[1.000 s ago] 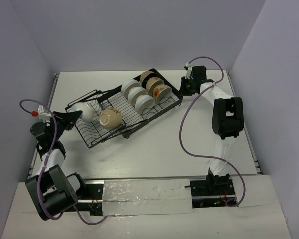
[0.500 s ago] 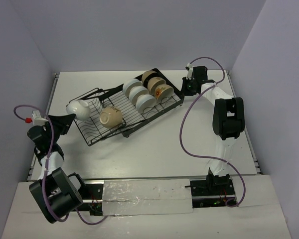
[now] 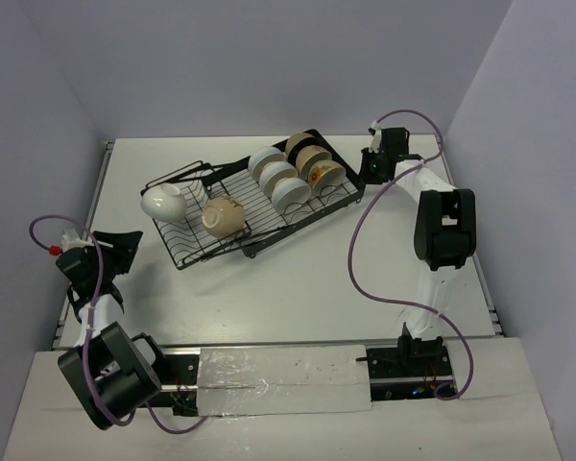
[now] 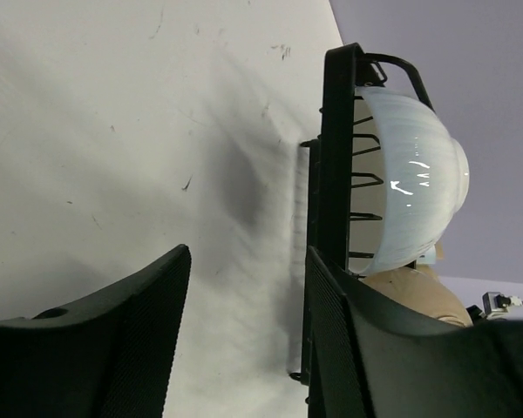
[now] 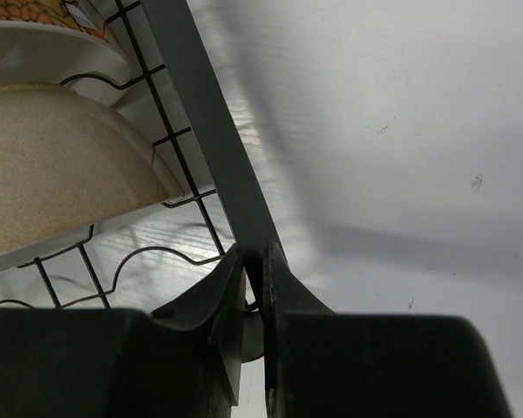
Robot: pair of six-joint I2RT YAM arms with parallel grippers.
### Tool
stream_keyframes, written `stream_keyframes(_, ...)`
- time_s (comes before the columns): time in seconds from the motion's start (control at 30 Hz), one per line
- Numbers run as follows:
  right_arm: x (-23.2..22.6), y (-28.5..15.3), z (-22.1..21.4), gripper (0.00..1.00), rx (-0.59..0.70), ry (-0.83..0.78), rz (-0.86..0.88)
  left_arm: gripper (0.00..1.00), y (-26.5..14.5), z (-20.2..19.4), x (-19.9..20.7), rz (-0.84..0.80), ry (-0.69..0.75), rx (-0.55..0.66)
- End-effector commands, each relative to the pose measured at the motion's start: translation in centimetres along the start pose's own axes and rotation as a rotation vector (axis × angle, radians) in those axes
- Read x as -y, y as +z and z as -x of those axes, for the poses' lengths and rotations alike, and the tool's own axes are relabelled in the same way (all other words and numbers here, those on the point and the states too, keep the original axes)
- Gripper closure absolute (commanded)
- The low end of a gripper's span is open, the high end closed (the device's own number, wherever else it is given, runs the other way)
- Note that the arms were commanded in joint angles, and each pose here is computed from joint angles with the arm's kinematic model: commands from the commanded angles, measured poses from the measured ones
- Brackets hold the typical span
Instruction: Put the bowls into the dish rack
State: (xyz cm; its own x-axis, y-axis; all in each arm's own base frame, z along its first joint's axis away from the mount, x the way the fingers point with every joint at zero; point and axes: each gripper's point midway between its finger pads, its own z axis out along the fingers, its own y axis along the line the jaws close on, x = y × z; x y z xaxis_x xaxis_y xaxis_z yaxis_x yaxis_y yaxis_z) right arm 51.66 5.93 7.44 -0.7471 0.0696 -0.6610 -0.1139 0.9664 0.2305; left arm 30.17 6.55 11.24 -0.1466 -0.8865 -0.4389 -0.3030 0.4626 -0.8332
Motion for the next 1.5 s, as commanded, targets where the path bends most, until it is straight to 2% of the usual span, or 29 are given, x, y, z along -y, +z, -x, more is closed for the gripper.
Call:
stream_keyframes(0.0, 5.1, -3.3, 5.3, 0.99, 0.185, 0.089, -0.193, 0.39, -0.2, 1.2, 0.6, 0.001, 0.028, 0.036)
stream_keyframes(0.13, 4.7, -3.6, 5.5, 0.87, 0.193, 0.092, -0.177, 0.31, -0.3, 2.3, 0.7, 0.056, 0.034, 0.056)
stream_keyframes(0.23, 4.3, -4.3, 6.1, 0.70, 0.209, 0.093, -0.167, 0.27, -0.6, 3.4, 0.3, 0.127, 0.043, 0.079)
stream_keyframes(0.33, 3.9, -5.4, 6.8, 0.39, 0.230, 0.090, -0.163, 0.25, -0.8, 4.5, 0.2, 0.186, 0.058, 0.094)
stream_keyframes(0.43, 3.8, -7.3, 8.1, 0.24, 0.266, 0.087, -0.185, 0.24, -1.1, 5.6, 0.4, 0.243, 0.084, 0.097)
stream_keyframes(0.57, 3.6, -10.9, 10.2, 0.13, 0.335, 0.084, -0.229, 0.22, -1.1, 7.1, 1.7, 0.293, 0.144, 0.097)
stream_keyframes(0.67, 3.1, -14.8, 12.3, 0.10, 0.408, 0.077, -0.253, 0.20, -1.1, 8.4, 3.8, 0.323, 0.231, 0.101)
stream_keyframes(0.7, 2.9, -15.9, 12.9, 0.09, 0.430, 0.075, -0.255, 0.19, -1.3, 9.7, 5.9, 0.304, 0.281, 0.126)
stream_keyframes(0.73, 2.8, -18.4, 14.1, 0.07, 0.477, 0.076, -0.284, 0.18, -1.2, 9.5, 6.3, 0.323, 0.306, 0.109)
stream_keyframes(0.77, 2.6, -19.7, 14.6, 0.05, 0.498, 0.078, -0.292, 0.17, -1.5, 10.9, 8.6, 0.301, 0.354, 0.139)
stream_keyframes(0.83, 1.9, -23.9, 16.2, 0.00, 0.577, 0.078, -0.306, 0.14, -1.7, 10.9, 10.8, 0.293, 0.404, 0.127)
stream_keyframes(0.87, 1.8, -25.2, 16.6, 0.00, 0.600, 0.074, -0.311, 0.14, -2.3, 12.5, 13.4, 0.266, 0.438, 0.176)
stream_keyframes(0.93, 0.7, -29.6, 17.7, 0.00, 0.686, 0.064, -0.311, 0.11, -2.9, 12.6, 15.9, 0.242, 0.497, 0.174)
stream_keyframes(0.97, 0.4, -31.1, 18.0, 0.00, 0.715, 0.059, -0.317, 0.10, -4.0, 14.1, 18.6, 0.212, 0.537, 0.228)
stream_keyframes(1.03, -0.8, -35.8, 18.5, 0.00, 0.807, 0.049, -0.314, 0.08, -4.8, 14.1, 21.7, 0.160, 0.585, 0.238)
stream_keyframes(1.07, -1.1, -37.3, 18.6, 0.00, 0.834, 0.042, -0.318, 0.06, -6.2, 14.9, 24.4, 0.116, 0.618, 0.271)
stream_keyframes(1.13, -2.1, -41.6, 18.4, 0.00, 0.914, 0.031, -0.320, 0.01, -7.6, 15.2, 27.0, 0.078, 0.654, 0.312)
stream_keyframes(1.27, -2.5, -48.6, 17.1, 0.00, 1.048, 0.043, -0.380, 0.01, -12.2, 16.2, 33.1, -0.040, 0.742, 0.419)
stream_keyframes(1.37, -3.1, -55.4, 14.8, 0.00, 1.182, 0.049, -0.431, 0.01, -15.1, 15.6, 36.5, -0.131, 0.791, 0.447)
stream_keyframes(1.47, -3.9, -59.9, 12.8, 0.00, 1.274, 0.032, -0.452, 0.01, -18.2, 15.6, 39.1, -0.201, 0.813, 0.493)
